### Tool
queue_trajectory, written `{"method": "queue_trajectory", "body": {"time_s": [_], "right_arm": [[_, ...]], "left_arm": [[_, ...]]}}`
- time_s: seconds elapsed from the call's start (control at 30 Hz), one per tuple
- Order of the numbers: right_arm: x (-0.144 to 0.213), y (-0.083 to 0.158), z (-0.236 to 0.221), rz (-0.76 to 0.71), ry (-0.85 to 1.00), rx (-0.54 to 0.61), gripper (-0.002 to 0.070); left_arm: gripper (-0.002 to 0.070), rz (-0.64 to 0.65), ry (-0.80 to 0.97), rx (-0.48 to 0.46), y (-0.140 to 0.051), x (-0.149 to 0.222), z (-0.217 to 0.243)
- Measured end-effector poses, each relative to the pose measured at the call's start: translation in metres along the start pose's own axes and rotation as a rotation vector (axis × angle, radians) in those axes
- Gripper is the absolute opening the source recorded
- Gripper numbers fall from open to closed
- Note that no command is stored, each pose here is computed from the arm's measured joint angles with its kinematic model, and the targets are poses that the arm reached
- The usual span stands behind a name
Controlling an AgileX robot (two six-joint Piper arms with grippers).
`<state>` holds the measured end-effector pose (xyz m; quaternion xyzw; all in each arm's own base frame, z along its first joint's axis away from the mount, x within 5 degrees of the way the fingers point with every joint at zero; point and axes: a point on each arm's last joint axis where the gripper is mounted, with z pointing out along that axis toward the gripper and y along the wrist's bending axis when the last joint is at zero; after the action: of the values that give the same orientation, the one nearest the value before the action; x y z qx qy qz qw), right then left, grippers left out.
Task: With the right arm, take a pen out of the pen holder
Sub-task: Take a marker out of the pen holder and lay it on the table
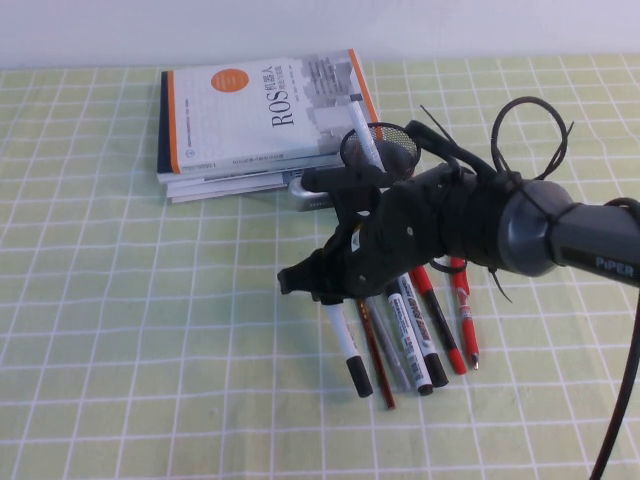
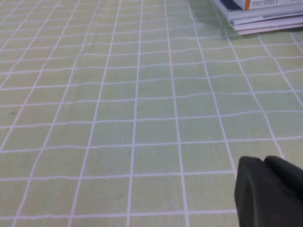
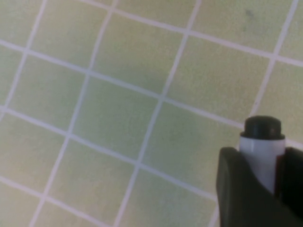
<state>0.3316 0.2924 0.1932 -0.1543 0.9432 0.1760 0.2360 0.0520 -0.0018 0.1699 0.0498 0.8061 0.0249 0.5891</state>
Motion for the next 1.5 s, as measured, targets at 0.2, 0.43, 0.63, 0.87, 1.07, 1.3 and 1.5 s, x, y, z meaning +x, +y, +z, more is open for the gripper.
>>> {"method": "queue_trajectory", "body": {"time_s": [0.2, 0.43, 0.63, 0.87, 1.07, 1.3, 1.5], "right_arm": [[0.003, -0.009, 0.004, 0.02, -0.002, 0.029, 0.0119], [0.003, -0.013, 0.005, 0.029, -0.003, 0.036, 0.0119], [0.005, -0.014, 0.009, 0.031, 0.007, 0.041, 0.0119], [0.006, -0.015, 0.012, 0.035, 0.016, 0.045, 0.0119], [0.006, -0.015, 0.012, 0.061, 0.016, 0.045, 0.0125], [0.006, -0.015, 0.012, 0.067, 0.02, 0.046, 0.0192], [0.004, -0.013, 0.001, 0.064, 0.023, 0.047, 0.0228]], "left_arm": [[-0.0006, 0.0, 0.0, 0.0, 0.0, 0.0, 0.0], [-0.0006, 0.0, 0.0, 0.0, 0.0, 0.0, 0.0], [-0.0006, 0.0, 0.0, 0.0, 0.0, 0.0, 0.0], [-0.0006, 0.0, 0.0, 0.0, 0.0, 0.0, 0.0], [-0.0006, 0.0, 0.0, 0.0, 0.0, 0.0, 0.0], [-0.0006, 0.0, 0.0, 0.0, 0.0, 0.0, 0.0], [-0.0006, 0.0, 0.0, 0.0, 0.0, 0.0, 0.0]]}}
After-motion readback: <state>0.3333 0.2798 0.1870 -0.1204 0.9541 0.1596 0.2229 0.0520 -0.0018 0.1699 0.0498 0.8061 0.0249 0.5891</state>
